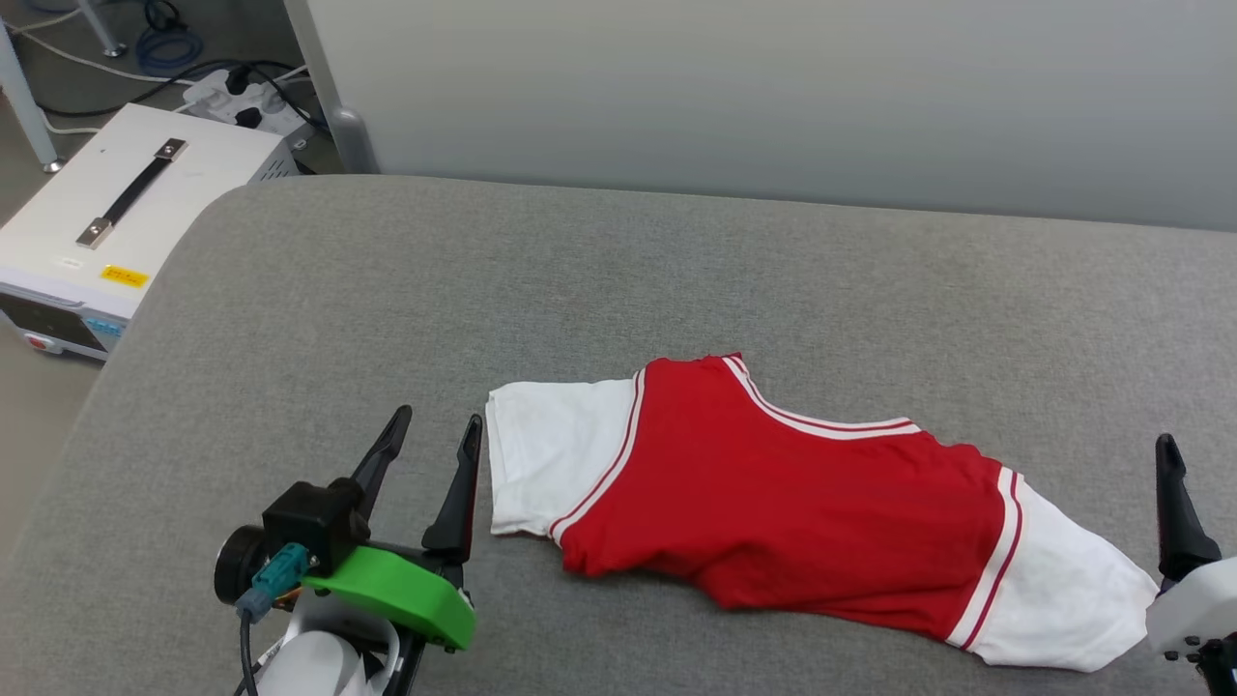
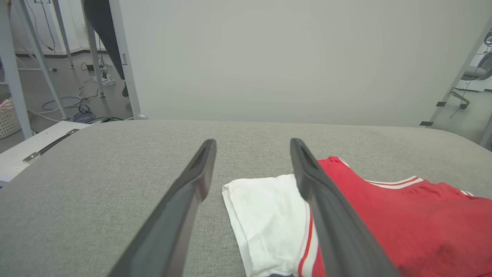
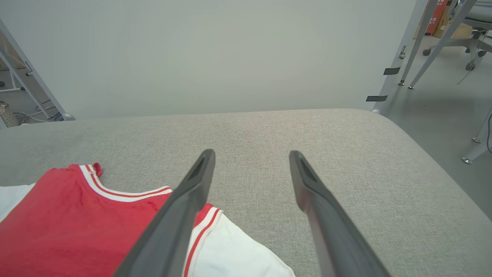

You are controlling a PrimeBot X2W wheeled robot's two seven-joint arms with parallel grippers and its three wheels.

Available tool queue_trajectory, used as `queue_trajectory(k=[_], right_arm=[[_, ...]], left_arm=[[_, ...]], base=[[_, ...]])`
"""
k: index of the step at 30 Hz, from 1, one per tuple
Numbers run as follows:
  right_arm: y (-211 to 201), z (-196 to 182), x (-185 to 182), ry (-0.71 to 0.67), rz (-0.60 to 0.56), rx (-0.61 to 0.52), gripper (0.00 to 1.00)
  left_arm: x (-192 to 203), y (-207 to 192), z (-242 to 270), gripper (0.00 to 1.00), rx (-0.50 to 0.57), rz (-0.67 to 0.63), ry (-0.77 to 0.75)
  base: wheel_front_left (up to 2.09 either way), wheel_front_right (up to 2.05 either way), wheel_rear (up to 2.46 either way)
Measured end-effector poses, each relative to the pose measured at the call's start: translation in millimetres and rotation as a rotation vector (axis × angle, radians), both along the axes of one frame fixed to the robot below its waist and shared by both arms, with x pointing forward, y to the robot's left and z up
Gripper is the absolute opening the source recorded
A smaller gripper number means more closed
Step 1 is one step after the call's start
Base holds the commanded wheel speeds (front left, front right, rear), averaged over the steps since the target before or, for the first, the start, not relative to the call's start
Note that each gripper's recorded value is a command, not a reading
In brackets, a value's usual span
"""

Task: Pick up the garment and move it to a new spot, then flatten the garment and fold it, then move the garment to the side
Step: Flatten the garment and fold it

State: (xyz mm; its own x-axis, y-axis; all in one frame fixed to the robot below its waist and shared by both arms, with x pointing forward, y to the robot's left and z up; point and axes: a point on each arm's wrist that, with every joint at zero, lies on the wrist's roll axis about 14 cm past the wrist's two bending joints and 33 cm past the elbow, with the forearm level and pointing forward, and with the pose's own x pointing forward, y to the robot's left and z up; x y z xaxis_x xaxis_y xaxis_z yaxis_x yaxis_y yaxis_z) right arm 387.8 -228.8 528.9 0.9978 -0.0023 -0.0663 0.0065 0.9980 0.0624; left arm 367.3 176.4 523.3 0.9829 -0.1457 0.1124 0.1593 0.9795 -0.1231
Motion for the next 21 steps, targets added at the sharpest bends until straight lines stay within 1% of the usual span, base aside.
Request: queue_trajectory(k=[3, 5, 10, 13, 16, 21], right_arm=[[6, 14, 0, -0.076, 0.003, 0.004, 1.00], [8, 17, 0, -0.097, 0.006, 0.004, 1.00], [7, 20, 4, -0.123, -0.007, -0.002, 1.00], [3, 19, 9, -0.130, -0.021, -0.009, 1.00], [2, 11, 12, -0.106, -0.028, -0.017, 1.00], [-2, -1, 17, -0.090, -0.047, -0.018, 1.00]], left_arm=[[7, -5, -8, 1.00, -0.007, -0.024, 0.043], [16, -7, -17, 1.00, 0.003, -0.051, 0.110], [56, -13, -28, 1.00, 0.059, -0.145, 0.300], [77, -21, -39, 1.00, 0.137, -0.223, 0.441], [86, -27, -58, 1.00, 0.233, -0.305, 0.606], [100, -21, -84, 1.00, 0.277, -0.358, 0.826]], base=[[0.00, 0.00, 0.00], [0.00, 0.00, 0.00], [0.00, 0.00, 0.00], [0.00, 0.00, 0.00], [0.00, 0.00, 0.00], [0.00, 0.00, 0.00]])
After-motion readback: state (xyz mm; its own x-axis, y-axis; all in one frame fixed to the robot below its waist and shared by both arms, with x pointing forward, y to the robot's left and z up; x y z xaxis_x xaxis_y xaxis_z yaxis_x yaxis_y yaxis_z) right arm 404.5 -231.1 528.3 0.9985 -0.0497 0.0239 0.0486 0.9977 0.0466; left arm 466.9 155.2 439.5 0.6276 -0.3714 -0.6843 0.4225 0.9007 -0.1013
